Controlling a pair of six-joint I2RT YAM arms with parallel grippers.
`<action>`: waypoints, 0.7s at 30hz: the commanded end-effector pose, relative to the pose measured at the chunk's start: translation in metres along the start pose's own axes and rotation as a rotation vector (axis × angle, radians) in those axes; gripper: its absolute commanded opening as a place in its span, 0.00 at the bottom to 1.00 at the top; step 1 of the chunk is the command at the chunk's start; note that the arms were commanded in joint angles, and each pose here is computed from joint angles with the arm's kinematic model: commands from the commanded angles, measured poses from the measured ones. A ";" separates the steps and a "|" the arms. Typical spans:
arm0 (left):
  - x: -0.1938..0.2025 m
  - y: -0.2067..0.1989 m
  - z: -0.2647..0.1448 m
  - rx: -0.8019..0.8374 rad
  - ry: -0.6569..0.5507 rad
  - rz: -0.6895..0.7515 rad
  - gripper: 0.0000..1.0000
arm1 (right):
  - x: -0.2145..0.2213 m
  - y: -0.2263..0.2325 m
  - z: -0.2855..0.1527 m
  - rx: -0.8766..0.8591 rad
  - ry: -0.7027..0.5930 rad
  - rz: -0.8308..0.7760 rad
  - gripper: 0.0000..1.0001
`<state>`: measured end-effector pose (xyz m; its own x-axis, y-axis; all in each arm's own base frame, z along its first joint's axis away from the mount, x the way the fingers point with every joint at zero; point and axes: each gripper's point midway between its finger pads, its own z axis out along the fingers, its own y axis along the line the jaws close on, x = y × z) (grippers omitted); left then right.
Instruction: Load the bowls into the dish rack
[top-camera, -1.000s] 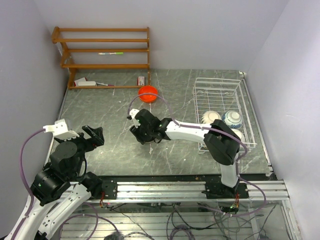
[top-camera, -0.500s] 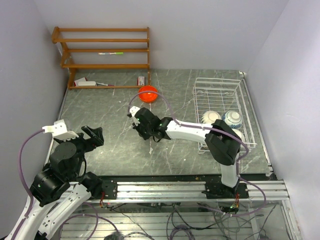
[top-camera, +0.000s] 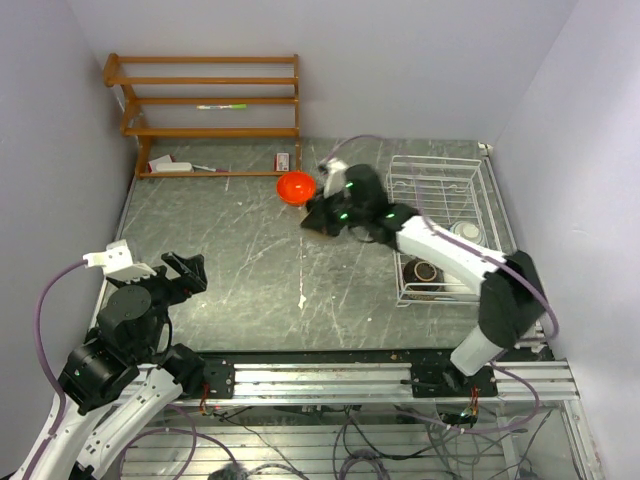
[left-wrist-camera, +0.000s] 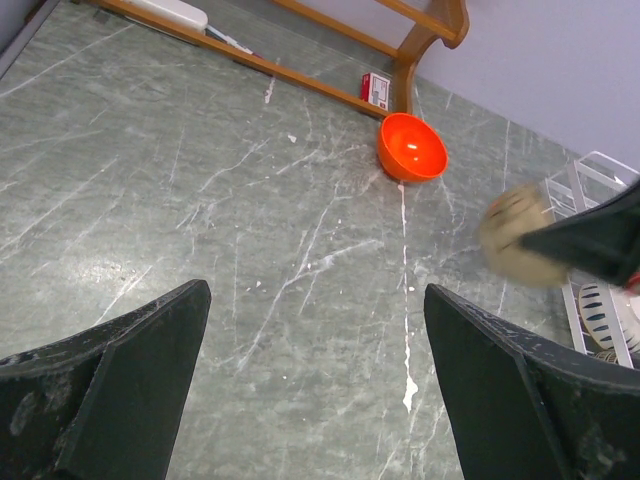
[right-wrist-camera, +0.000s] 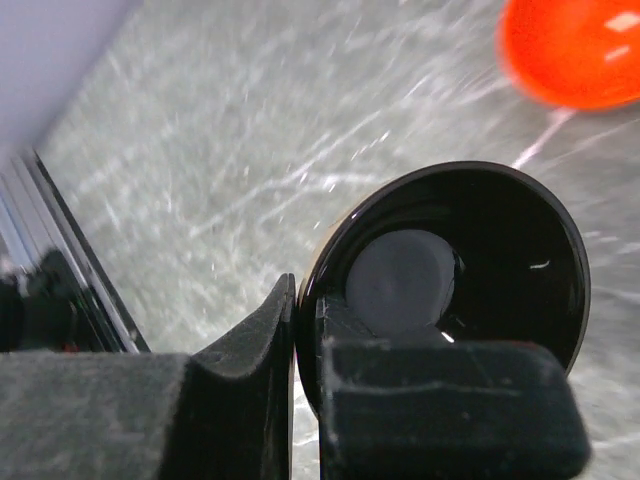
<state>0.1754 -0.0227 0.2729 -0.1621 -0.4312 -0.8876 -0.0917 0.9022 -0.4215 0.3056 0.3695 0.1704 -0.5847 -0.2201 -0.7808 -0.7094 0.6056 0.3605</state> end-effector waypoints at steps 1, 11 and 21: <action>-0.010 -0.003 -0.003 0.011 -0.030 -0.023 0.99 | -0.083 -0.018 -0.071 -0.109 -0.286 0.083 0.00; -0.009 -0.004 -0.002 0.017 -0.024 -0.017 0.99 | -0.094 -0.147 -0.165 -0.041 -0.481 0.348 0.00; -0.008 -0.004 -0.001 0.012 -0.021 -0.013 0.99 | -0.065 -0.231 -0.189 -0.030 -0.554 0.555 0.00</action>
<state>0.1754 -0.0243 0.2727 -0.1667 -0.4288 -0.8879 -0.0849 0.9034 -0.4203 0.4240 0.1109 0.1986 -0.6467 0.5069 -0.5699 -0.2773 0.5398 0.7948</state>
